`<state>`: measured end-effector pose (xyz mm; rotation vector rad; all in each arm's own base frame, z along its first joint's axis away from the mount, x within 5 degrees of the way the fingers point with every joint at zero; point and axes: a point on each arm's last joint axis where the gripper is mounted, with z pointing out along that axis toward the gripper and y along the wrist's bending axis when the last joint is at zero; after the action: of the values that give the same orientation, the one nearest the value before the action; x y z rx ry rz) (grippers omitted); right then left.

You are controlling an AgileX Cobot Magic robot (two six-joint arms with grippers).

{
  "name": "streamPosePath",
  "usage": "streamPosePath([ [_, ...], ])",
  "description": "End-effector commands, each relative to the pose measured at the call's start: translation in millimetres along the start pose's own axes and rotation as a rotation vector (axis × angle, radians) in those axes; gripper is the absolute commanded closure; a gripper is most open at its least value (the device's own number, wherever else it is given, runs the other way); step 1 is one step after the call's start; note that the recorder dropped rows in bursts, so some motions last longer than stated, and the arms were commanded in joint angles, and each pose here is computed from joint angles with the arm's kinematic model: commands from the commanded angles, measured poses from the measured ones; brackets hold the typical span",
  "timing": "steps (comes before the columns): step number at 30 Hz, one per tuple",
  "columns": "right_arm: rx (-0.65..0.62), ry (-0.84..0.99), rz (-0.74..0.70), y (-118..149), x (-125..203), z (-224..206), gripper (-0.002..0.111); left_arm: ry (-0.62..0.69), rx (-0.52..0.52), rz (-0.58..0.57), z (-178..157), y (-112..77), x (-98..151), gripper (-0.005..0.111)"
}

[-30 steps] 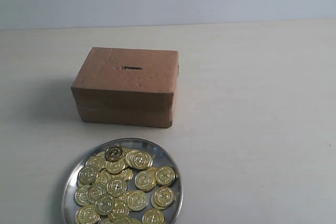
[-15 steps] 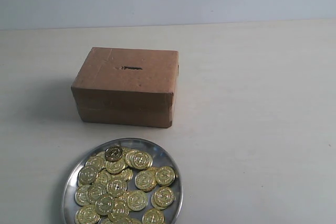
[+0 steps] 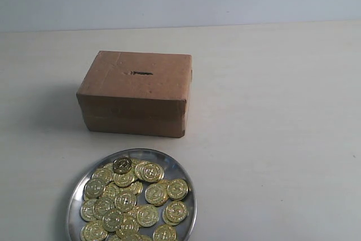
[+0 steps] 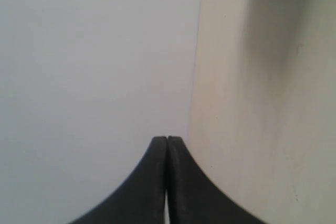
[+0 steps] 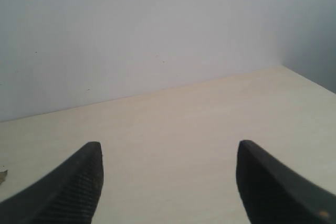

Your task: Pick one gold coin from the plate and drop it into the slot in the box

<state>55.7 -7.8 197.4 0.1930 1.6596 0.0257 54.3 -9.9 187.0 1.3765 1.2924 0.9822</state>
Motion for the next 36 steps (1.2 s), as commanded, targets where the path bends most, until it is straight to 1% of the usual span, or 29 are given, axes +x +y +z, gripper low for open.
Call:
streamPosePath([
  [1,-0.002,-0.005,0.001,0.0,0.8,0.0,0.041,-0.019,0.044,-0.027,-0.5,-4.3,-1.9,0.107],
  [4,0.017,0.054,0.042,-1.6,6.2,-0.2,0.041,-0.017,0.034,-0.028,-0.5,-3.3,-1.6,0.107],
  [7,0.017,0.054,0.044,-1.6,6.2,-0.2,0.041,-0.022,0.029,-0.046,-0.5,-2.9,-2.1,0.107],
  [9,0.017,0.054,0.044,-1.6,6.2,-0.2,0.041,-0.031,0.027,-0.105,-0.5,-2.6,-3.1,0.107],
  [10,0.017,0.054,0.044,-1.6,6.2,-0.2,0.041,-0.036,0.029,-0.156,-0.5,-2.6,-3.6,0.107],
  [12,0.017,0.054,0.044,-1.6,6.2,-0.2,0.041,-0.051,0.034,-0.363,-0.6,-2.5,-5.2,0.107],
  [15,0.017,0.054,0.044,-1.6,6.2,-0.2,0.041,-0.075,0.053,-0.785,-0.8,-2.1,-8.0,0.107],
  [16,0.017,0.054,0.044,-1.6,6.2,-0.2,0.041,-0.078,0.057,-0.892,-0.8,-1.9,-8.4,0.107],
  [17,0.017,0.054,0.044,-1.6,6.2,-0.2,0.041,-0.075,0.063,-1.03,-0.8,-1.9,-8.4,0.107],
  [19,0.017,0.054,0.044,-1.6,6.2,-0.2,0.041,-0.072,0.068,-1.151,-0.8,-1.9,-8.4,0.107],
  [20,0.017,0.054,0.044,-1.6,6.2,-0.2,0.041,-0.071,0.069,-1.176,-0.8,-1.9,-8.4,0.107],
  [27,0.017,0.054,0.044,-1.6,6.2,-0.2,0.041,-0.065,0.071,-1.162,-0.8,-2.3,-8.1,0.107],
  [29,0.017,0.054,0.044,-1.6,6.2,-0.2,0.041,-0.061,0.064,-1.179,-0.7,-2.0,-7.5,0.107],
  [31,0.017,0.054,0.044,-1.6,6.2,-0.2,0.041,-0.056,0.066,-1.24,-0.7,-2.1,-7.3,0.107],
  [36,0.016,0.054,0.045,-1.5,6.2,-0.2,0.041,-0.05,0.083,-1.446,-0.7,-2.7,-7.8,0.107],
])
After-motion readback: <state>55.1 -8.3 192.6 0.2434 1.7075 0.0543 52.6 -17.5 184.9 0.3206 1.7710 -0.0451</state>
